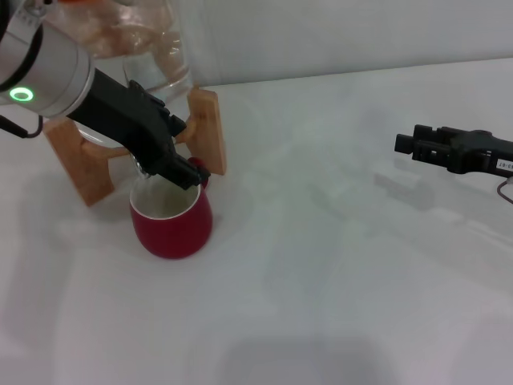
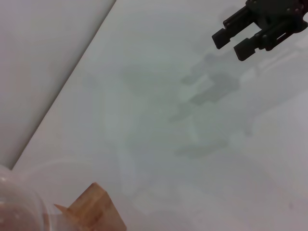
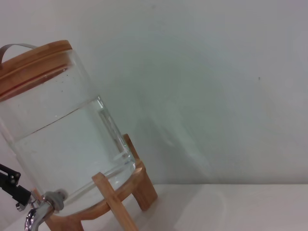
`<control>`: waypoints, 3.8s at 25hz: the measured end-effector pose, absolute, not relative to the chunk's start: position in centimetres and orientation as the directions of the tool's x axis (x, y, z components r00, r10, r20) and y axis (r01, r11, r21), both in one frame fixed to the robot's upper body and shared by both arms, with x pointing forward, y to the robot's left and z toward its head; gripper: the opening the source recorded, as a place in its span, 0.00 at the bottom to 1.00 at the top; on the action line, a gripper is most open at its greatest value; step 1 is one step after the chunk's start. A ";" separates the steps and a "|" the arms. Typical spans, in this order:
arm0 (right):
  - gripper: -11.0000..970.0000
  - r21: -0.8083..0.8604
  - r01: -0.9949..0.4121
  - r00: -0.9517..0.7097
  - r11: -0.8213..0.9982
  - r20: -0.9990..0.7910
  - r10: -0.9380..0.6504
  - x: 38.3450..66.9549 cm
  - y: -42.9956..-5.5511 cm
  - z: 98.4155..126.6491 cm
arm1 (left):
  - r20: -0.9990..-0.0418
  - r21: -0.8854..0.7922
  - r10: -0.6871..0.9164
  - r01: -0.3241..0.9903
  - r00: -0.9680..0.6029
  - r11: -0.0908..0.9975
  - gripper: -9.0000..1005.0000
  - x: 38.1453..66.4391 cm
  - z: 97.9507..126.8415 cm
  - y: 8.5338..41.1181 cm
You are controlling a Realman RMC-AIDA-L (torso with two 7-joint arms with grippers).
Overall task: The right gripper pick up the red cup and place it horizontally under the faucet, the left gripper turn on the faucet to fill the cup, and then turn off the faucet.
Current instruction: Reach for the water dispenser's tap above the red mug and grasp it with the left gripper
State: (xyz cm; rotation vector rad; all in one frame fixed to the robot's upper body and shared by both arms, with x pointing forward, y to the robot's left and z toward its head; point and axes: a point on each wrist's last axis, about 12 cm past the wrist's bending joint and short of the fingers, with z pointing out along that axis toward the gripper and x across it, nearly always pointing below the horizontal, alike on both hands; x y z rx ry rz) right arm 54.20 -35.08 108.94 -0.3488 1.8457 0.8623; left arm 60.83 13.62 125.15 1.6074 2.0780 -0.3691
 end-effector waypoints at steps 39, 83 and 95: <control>0.63 0.400 -0.581 -0.428 0.709 -0.891 0.151 54.2 -35.4 109.0 | -0.546 0.161 0.827 0.951 -0.135 0.262 0.79 60.9 126.4 13.2; 0.63 0.397 -0.578 -0.426 0.713 -0.892 0.152 54.2 -35.6 109.1 | -0.521 0.215 0.852 0.956 -0.060 0.199 0.79 58.3 126.2 12.3; 0.63 0.399 -0.569 -0.425 0.719 -0.891 0.157 54.4 -35.9 109.3 | -0.515 0.205 0.856 0.963 -0.046 0.175 0.79 56.0 125.9 12.8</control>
